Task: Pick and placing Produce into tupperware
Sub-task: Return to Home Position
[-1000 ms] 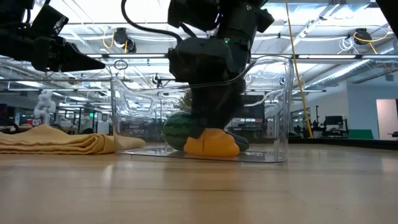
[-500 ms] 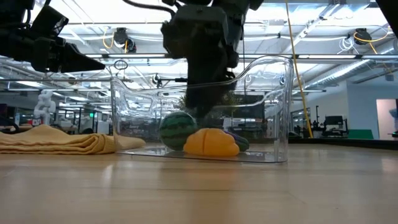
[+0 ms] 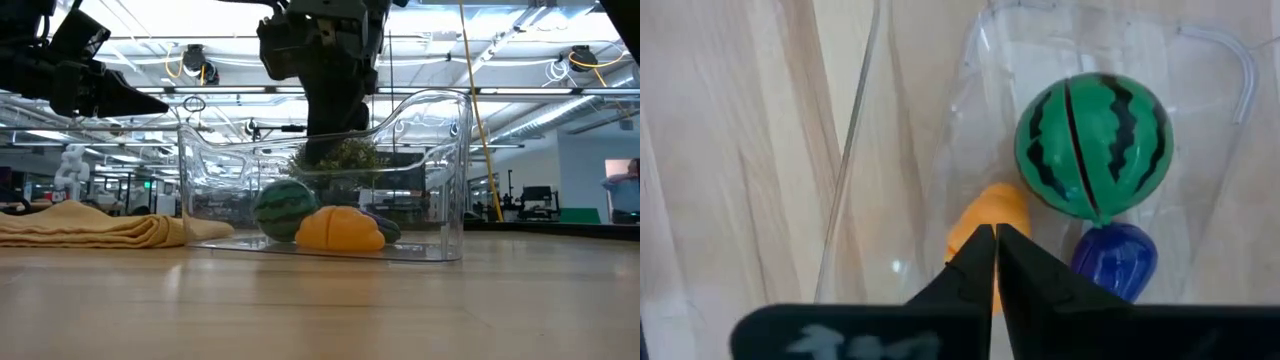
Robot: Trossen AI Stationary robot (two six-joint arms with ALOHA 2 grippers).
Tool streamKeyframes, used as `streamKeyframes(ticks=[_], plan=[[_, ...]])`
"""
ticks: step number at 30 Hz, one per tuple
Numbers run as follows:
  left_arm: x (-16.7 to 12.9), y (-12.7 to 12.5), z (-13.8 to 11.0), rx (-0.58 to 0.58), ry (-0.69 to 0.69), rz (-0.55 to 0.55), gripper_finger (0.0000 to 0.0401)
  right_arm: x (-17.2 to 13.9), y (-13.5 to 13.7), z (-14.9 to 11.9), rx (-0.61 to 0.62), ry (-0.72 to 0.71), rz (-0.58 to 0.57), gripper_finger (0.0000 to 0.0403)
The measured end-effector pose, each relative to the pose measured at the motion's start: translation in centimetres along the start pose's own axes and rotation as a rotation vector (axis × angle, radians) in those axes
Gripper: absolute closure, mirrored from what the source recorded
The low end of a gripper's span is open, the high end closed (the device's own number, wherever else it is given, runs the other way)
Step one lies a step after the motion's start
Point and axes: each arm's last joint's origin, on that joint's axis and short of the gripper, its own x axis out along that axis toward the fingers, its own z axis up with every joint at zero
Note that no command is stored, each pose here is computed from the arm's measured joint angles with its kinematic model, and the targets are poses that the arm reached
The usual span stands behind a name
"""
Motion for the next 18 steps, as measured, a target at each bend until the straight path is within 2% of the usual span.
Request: streamKeyframes(ticks=[18], plan=[[0.0, 0.0, -0.02, 0.001, 0.002, 0.0, 0.0398, -0.04, -0.3, 0.16, 0.015, -0.005, 0.003, 0.0401]])
